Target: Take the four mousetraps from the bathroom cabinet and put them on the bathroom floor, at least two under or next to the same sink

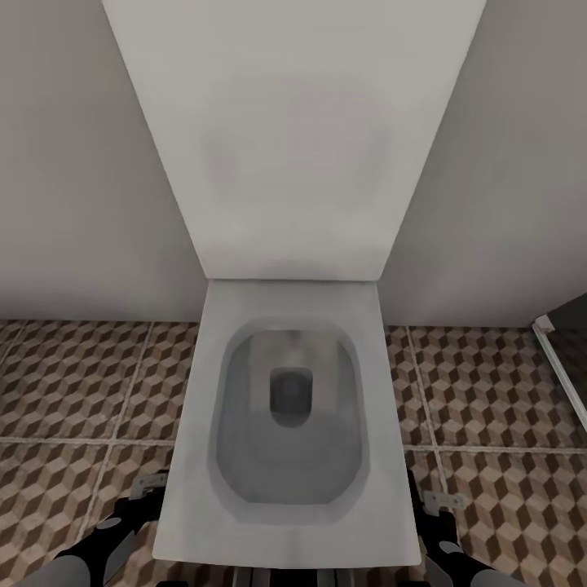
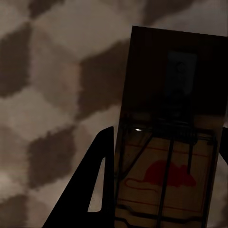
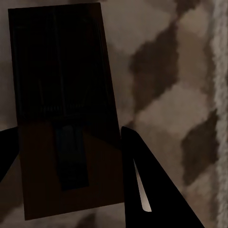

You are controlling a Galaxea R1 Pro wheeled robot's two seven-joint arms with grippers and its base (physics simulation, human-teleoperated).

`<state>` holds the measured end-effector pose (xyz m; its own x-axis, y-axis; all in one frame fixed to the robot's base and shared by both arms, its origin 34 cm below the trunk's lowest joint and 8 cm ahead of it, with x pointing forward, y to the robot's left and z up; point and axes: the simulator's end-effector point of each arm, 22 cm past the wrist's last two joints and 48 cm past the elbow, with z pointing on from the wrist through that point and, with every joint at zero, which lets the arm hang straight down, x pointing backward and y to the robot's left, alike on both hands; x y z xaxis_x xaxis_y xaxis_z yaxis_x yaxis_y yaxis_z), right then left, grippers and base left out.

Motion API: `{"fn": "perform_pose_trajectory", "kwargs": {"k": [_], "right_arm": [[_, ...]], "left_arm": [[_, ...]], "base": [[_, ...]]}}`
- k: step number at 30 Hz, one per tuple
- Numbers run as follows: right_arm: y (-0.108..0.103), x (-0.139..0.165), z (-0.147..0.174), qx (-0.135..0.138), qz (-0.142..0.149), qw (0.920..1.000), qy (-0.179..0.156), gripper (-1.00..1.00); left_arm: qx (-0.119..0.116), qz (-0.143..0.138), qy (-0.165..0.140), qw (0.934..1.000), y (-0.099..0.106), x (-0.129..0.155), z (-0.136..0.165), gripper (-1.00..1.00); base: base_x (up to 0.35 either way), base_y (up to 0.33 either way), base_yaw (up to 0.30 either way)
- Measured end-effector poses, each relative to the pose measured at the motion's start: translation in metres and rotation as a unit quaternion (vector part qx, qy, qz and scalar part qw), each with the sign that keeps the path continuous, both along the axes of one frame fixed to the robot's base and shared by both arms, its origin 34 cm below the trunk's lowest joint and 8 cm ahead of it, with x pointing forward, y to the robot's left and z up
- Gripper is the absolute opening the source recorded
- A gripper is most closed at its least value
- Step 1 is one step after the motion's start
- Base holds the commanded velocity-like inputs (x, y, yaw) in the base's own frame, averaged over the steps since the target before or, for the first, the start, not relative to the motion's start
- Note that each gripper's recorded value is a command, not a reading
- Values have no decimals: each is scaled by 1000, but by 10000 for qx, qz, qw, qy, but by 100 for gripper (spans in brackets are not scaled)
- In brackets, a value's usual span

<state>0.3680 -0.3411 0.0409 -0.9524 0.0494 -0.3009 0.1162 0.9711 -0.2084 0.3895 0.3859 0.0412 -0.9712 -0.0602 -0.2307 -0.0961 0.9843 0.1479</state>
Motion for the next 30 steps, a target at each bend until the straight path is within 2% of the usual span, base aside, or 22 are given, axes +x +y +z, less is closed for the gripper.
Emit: {"fn": "perform_pose_trajectory", "kwargs": {"k": [22, 30], "right_arm": [[0, 0, 0, 0, 1, 10000, 1, -100], [-2, 1, 0, -13, 119, 9999, -3, -100]], "left_arm": [[-2, 7, -3, 10000, 0, 0, 0, -100], [-4, 8, -3, 10000, -1, 0, 0, -100]], "base": [[0, 0, 0], [0, 0, 0]]}}
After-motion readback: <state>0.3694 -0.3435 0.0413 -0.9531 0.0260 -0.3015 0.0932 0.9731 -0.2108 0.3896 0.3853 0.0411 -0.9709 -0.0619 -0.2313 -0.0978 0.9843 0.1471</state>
